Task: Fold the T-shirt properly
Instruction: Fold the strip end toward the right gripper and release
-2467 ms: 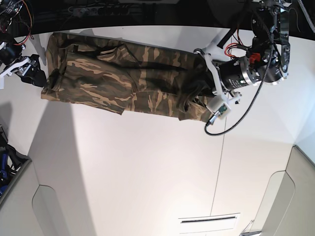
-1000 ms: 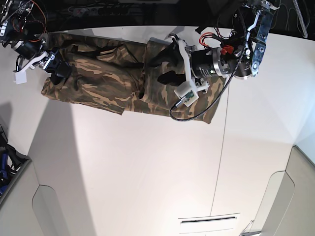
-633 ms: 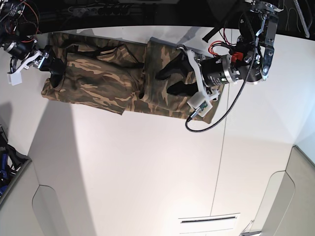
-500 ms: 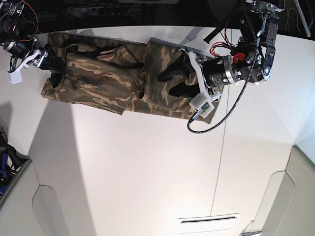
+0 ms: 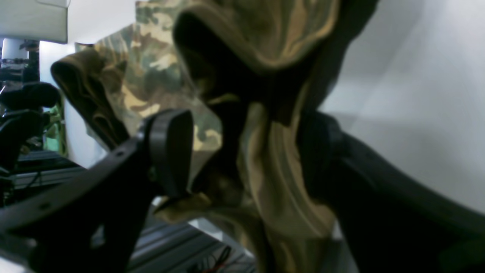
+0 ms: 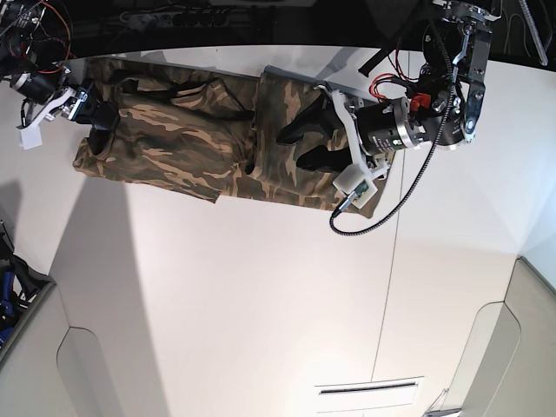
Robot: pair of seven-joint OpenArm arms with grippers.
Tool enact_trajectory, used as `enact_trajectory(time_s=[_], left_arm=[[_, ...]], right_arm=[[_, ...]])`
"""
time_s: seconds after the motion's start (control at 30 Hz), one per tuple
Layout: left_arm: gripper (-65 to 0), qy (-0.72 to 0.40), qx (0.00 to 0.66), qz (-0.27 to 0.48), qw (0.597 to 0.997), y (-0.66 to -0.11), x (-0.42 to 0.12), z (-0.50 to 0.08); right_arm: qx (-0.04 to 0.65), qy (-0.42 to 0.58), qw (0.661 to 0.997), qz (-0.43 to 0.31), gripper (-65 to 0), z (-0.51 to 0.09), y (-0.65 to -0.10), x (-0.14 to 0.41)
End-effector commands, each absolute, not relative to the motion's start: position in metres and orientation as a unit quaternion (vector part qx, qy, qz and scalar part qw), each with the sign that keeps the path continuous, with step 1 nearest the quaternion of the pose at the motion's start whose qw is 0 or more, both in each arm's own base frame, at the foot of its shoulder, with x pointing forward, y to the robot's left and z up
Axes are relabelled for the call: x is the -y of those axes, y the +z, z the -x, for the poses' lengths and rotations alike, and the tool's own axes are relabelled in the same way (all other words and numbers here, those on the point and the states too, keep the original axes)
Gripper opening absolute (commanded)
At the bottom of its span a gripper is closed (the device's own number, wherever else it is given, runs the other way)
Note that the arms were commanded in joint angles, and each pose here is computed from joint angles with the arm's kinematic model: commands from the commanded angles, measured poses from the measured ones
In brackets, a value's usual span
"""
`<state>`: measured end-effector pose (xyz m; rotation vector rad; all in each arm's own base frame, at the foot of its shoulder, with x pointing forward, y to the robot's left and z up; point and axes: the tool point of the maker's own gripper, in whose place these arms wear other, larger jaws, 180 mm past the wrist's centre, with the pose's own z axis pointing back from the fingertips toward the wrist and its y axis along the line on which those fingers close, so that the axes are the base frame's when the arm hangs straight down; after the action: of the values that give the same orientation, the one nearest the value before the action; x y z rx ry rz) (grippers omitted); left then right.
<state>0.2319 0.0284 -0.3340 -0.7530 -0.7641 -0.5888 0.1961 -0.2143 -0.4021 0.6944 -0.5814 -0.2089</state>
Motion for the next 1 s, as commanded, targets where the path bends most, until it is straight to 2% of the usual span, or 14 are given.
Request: enact_trajectory(time_s=[0.0,0.27,0.3,0.37,0.5,0.53,0.73,0.97], left_arm=[[-28.2,-0.278,0.378,0.363,0.805,-0.321,-0.026,-0.236],[-28.3,-0.272,0.38,0.377,0.8,-0.317,-0.023,-0.236],[-28.3,-0.269,0.381,0.382,0.797,-0.315,-0.022,-0.236],[-28.3,-0.268,0.382,0.386,0.796,-0.314,-0.022,-0.235],[-28.3,-0.261,0.388,0.381,0.797,-0.312,-0.027,-0.239],[-28.3,-0.254,0.393,0.383,0.797,-0.31,-0.031,-0.242],[-28.3,-0.197,0.429,0.37,0.8,-0.292,-0.073,-0.262],[-28.3,-0.143,0.46,0.315,0.818,-0.285,-0.132,-0.274]], right_arm=[[0.299,-0.092,0.888,-0.337,-22.2,-0.205,-0.394,0.214],[0.304,-0.097,0.884,-0.341,-22.6,-0.211,-0.402,0.195],[0.303,-0.096,0.885,-0.339,-24.4,-0.211,-0.403,0.194],[0.301,-0.092,0.888,-0.335,-34.0,-0.212,-0.405,0.193],[0.318,-0.1,0.882,-0.333,-61.2,-0.218,-0.402,0.195],[0.321,-0.1,0.881,-0.333,-65.0,-0.219,-0.401,0.196],[0.319,-0.087,0.894,-0.302,-65.0,-0.224,-0.402,0.209],[0.344,-0.066,0.906,-0.237,-65.0,-0.239,-0.376,0.268]])
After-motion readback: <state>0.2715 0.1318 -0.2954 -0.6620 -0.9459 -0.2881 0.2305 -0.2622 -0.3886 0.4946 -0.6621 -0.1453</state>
